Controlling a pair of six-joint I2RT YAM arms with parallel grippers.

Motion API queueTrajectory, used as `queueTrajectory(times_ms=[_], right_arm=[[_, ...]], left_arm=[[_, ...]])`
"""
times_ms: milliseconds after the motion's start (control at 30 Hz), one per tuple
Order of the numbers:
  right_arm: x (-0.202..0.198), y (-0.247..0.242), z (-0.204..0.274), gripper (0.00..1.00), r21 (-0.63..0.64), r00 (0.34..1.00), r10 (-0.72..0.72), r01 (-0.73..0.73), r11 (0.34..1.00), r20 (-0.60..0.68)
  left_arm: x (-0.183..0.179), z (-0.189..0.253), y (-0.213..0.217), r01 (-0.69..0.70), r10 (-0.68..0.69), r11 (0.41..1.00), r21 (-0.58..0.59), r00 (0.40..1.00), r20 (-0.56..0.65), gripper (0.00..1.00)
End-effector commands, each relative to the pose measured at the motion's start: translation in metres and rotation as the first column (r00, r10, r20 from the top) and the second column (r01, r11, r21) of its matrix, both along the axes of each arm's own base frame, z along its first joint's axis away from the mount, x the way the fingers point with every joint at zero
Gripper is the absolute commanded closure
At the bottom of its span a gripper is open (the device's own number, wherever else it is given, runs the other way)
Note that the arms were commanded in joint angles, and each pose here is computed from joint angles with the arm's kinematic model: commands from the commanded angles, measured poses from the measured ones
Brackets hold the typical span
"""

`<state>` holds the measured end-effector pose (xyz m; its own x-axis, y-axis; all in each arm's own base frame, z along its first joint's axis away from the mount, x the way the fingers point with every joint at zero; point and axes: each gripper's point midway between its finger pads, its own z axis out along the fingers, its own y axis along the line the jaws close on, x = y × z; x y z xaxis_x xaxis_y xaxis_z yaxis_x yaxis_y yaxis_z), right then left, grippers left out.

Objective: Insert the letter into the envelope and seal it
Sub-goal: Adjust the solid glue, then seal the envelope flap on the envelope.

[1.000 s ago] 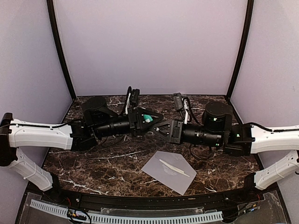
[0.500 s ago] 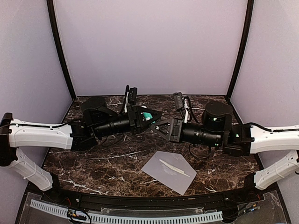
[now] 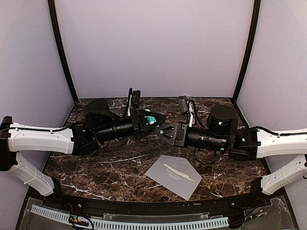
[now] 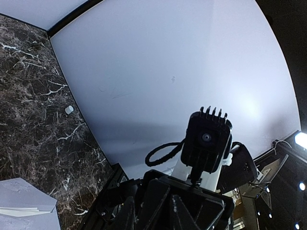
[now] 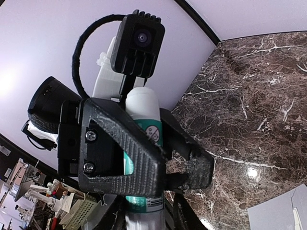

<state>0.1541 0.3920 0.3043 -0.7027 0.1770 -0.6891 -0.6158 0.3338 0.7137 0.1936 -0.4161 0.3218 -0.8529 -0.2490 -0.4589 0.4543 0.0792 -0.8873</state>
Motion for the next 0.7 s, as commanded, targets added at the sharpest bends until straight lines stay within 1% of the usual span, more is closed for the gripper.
queueTrajectory(times_ms=[0,67,200,267,367,433,500,567,667], right_arm=[[0.001,-0.003,0.005,0.65,0.033,1.000,-0.005,0.005,0.999,0.005],[0.000,-0.002,0.005,0.55,0.035,1.000,0.000,0.000,0.999,0.007],[-0.001,-0.005,0.005,0.43,0.027,1.000,-0.005,0.005,1.000,0.008],[0.001,-0.013,0.003,0.38,0.006,0.999,-0.030,0.030,1.000,0.013],[0.005,-0.030,-0.003,0.31,-0.038,0.997,-0.077,0.078,0.996,0.020],[0.009,-0.043,-0.014,0.26,-0.094,0.994,-0.109,0.110,0.990,0.010],[0.020,-0.061,-0.036,0.25,-0.183,0.986,-0.164,0.158,0.970,-0.021],[0.027,-0.078,-0.064,0.24,-0.284,0.981,-0.184,0.161,0.945,-0.056],[0.038,-0.104,-0.104,0.24,-0.390,0.970,-0.214,0.153,0.908,-0.117]], left_arm=[[-0.011,0.015,0.005,0.013,-0.012,1.000,-0.027,0.999,0.037,1.00],[-0.010,0.014,0.004,0.014,-0.013,1.000,-0.024,0.999,0.040,1.00],[-0.010,0.012,0.005,0.009,-0.008,1.000,-0.004,0.999,0.051,1.00],[-0.009,0.006,0.007,0.001,-0.002,1.000,0.023,0.998,0.055,1.00],[-0.009,-0.010,0.014,-0.004,0.000,0.995,0.100,0.999,0.046,1.00],[-0.010,-0.026,0.022,0.000,-0.005,0.988,0.155,0.999,0.032,1.00],[-0.013,-0.048,0.031,0.008,-0.009,0.977,0.213,1.000,0.005,1.00],[-0.020,-0.075,0.040,0.025,-0.016,0.961,0.274,0.999,-0.034,1.00],[-0.034,-0.115,0.058,0.057,-0.022,0.936,0.347,0.994,-0.104,1.00]])
